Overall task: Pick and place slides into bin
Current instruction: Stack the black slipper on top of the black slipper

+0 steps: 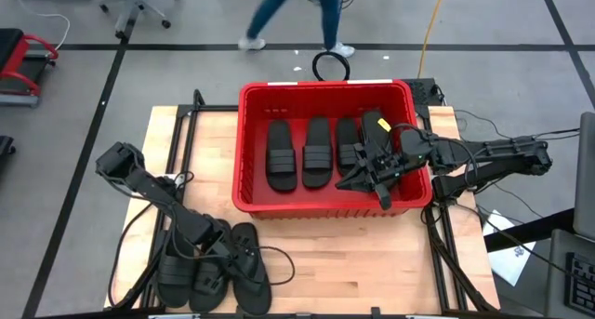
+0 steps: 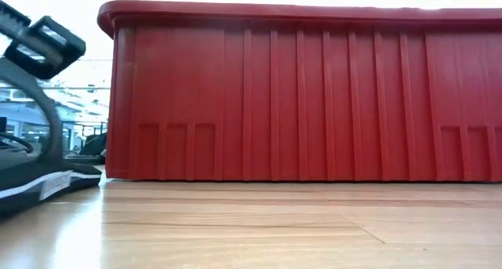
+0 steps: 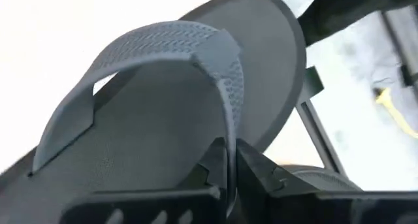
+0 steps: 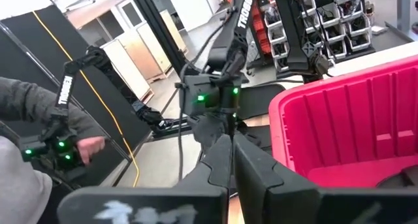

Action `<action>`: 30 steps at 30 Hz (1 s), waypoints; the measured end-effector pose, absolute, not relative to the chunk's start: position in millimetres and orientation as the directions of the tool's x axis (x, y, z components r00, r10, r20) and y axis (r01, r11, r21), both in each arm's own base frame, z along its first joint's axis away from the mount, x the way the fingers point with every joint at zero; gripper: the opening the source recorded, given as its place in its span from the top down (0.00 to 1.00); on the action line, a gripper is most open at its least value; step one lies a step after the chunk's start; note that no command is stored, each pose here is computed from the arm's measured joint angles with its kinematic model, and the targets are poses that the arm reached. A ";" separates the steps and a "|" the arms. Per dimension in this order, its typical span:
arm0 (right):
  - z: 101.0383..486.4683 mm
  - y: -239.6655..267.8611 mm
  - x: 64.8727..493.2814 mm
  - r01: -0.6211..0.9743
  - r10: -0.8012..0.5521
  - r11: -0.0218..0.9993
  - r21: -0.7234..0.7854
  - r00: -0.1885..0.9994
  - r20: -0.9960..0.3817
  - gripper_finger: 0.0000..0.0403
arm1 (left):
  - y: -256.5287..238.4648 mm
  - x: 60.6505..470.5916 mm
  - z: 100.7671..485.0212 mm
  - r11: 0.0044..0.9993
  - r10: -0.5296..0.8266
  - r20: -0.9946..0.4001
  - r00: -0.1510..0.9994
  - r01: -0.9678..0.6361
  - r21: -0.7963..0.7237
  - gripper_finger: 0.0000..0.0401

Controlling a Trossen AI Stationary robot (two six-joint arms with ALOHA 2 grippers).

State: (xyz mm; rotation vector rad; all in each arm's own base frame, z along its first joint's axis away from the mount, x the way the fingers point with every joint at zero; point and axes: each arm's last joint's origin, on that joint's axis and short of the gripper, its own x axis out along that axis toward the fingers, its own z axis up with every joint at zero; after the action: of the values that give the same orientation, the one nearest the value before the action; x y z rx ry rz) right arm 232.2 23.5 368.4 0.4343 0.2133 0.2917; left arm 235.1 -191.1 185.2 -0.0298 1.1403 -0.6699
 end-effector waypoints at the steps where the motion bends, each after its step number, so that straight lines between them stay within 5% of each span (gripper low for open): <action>1: 368.4 23.5 232.2 -0.232 0.322 0.867 0.441 0.936 -0.140 0.98 | -191.9 235.5 189.0 0.808 -0.490 -0.837 0.245 0.487 -0.331 0.97; 17: 367.6 25.0 232.0 -0.276 0.331 0.912 0.302 0.932 -0.148 0.98 | -197.1 242.6 335.7 0.787 -0.441 -0.868 0.229 0.564 -0.251 1.00; 30: 358.1 22.7 241.1 -0.164 0.202 0.968 0.188 0.958 -0.204 0.76 | -151.9 215.5 462.9 0.862 -0.333 -0.797 0.504 0.505 -0.040 1.00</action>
State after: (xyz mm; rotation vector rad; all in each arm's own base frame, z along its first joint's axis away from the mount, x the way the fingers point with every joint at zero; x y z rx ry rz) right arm 241.1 22.7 358.1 0.1701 0.2243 0.1865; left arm 215.5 -151.9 462.9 0.2079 0.9116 -0.5098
